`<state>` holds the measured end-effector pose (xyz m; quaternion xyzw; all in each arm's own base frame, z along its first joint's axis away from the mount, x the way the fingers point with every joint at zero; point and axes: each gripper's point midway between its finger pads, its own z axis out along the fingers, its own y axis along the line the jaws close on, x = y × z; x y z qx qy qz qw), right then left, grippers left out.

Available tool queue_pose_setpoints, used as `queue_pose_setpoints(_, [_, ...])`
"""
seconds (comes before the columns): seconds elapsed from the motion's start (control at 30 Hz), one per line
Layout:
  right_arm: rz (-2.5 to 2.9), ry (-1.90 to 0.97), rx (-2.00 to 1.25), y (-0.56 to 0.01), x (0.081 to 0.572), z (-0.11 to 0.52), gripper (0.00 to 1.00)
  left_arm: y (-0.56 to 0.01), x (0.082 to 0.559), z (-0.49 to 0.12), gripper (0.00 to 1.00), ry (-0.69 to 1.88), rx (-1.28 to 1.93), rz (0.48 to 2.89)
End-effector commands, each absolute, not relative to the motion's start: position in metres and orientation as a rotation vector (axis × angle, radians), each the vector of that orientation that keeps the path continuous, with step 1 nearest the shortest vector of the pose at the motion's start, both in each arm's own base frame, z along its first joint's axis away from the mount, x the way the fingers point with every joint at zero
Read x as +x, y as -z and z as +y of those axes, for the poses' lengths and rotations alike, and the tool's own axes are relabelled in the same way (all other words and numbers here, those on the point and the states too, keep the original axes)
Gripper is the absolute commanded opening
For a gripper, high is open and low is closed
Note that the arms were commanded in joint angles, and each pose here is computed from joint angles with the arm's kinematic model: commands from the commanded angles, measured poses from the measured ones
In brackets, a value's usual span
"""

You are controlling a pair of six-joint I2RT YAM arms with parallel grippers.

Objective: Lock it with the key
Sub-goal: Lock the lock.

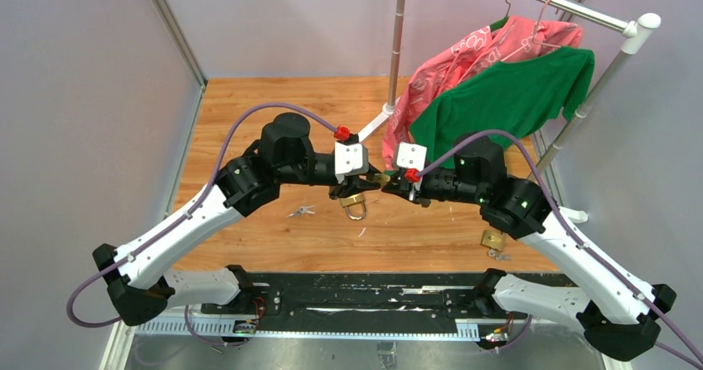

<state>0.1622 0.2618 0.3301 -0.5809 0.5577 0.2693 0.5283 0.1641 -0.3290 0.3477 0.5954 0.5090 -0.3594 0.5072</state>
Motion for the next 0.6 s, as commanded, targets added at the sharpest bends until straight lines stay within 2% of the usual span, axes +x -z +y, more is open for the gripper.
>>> queue_pose_setpoints(0.0, [1.26,-0.649,-1.379,-0.349,0.158,0.264,0.0,-0.375,0.155,-0.332,0.37,0.907,1.415,1.141])
queue_pose_setpoints(0.13, [1.263,-0.645,-1.379,-0.348,0.159,0.265,0.0,-0.378,0.151,-0.332,0.4,0.929,1.42,1.13])
queue_pose_setpoints(0.2, [1.259,-0.649,-1.377,-0.351,0.159,0.266,0.0,-0.37,0.153,-0.332,0.38,0.924,1.424,1.162])
queue_pose_setpoints(0.3, [1.243,-0.667,-1.372,-0.357,0.156,0.267,0.0,-0.359,0.154,-0.332,0.24,0.924,1.433,1.2])
queue_pose_setpoints(0.4, [1.246,-0.672,-1.374,-0.356,0.156,0.267,0.0,-0.36,0.148,-0.334,0.0,0.945,1.456,1.16])
queue_pose_setpoints(0.57, [1.271,-0.619,-1.314,-0.357,0.165,0.26,0.02,-0.369,0.158,-0.329,0.0,0.903,1.356,1.192])
